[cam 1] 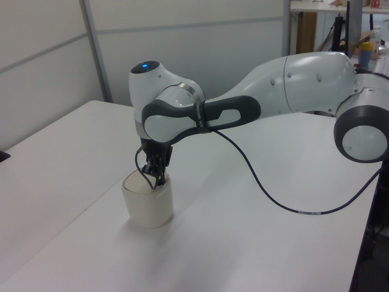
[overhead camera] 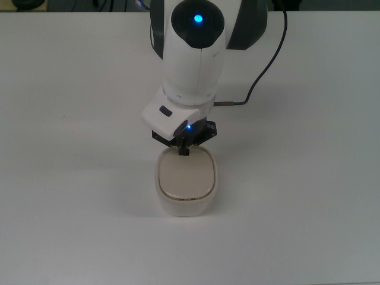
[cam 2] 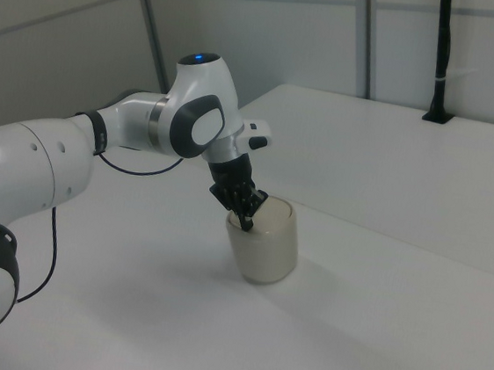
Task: Open the trash can
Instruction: 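Press and lift the lid tab with the gripper fingers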
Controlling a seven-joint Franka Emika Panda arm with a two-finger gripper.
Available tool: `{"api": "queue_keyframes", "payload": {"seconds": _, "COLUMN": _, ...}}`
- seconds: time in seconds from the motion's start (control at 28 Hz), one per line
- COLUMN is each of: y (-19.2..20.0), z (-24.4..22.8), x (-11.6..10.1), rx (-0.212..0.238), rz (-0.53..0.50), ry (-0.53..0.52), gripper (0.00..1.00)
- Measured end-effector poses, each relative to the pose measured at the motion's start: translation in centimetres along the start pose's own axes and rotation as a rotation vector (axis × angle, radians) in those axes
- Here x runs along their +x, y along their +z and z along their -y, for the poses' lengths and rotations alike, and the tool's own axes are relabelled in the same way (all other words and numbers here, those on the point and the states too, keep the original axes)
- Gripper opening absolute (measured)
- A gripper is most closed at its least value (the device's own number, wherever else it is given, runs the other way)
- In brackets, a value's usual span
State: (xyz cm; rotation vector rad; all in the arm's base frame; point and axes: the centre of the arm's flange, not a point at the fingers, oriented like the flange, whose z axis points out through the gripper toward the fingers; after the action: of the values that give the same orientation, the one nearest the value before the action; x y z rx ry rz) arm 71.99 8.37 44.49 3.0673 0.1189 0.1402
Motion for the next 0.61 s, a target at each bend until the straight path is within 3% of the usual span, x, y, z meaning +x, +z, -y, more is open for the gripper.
{"api": "queue_keyframes", "payload": {"seconds": 0.61, "y": -1.7, "z": -0.2, "x": 0.2, "rx": -0.003, "rz": -0.029, "ry": 0.036, "gripper": 0.01}}
